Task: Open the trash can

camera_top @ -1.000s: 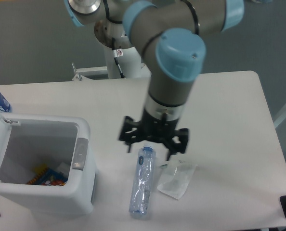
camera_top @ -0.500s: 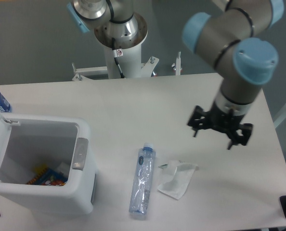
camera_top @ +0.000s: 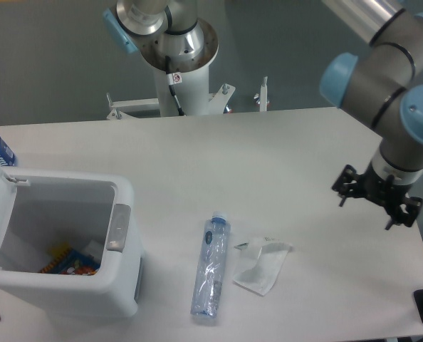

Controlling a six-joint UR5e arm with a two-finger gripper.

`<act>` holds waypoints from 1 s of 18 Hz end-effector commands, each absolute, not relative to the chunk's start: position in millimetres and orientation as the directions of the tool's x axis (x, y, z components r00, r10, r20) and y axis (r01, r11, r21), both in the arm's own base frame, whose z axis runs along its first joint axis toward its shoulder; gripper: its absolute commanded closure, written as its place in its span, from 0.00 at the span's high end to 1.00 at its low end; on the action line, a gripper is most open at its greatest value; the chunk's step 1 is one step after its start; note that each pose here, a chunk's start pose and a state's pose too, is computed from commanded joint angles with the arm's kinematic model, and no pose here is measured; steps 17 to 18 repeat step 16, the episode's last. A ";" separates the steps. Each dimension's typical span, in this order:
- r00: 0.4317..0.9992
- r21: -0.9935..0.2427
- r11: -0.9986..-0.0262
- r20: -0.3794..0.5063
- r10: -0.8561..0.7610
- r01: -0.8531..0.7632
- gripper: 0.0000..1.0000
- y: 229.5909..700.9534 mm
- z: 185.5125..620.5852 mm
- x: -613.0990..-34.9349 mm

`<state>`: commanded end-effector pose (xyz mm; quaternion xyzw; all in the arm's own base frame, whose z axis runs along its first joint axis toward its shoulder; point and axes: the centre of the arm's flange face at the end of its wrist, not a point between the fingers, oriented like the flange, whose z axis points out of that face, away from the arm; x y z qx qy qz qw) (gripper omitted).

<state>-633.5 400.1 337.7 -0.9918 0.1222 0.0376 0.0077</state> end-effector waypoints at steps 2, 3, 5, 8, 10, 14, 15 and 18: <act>0.970 -0.002 -0.972 -0.074 -0.233 -0.234 1.00 402.6 335.9 -631.9; 0.968 0.000 -0.971 -0.074 -0.240 -0.241 1.00 403.2 336.2 -630.8; 0.965 0.000 -0.968 -0.079 -0.251 -0.251 1.00 405.4 340.3 -627.2; 0.960 -0.003 -0.963 -0.085 -0.268 -0.269 1.00 415.6 344.8 -619.2; 0.959 -0.003 -0.963 -0.086 -0.270 -0.271 1.00 414.7 345.9 -617.3; 0.960 -0.005 -0.963 -0.078 -0.268 -0.270 1.00 411.0 338.1 -613.6; 0.960 -0.005 -0.963 -0.080 -0.268 -0.270 1.00 410.9 339.2 -613.3; 0.960 -0.003 -0.963 -0.078 -0.270 -0.271 1.00 411.6 338.4 -612.5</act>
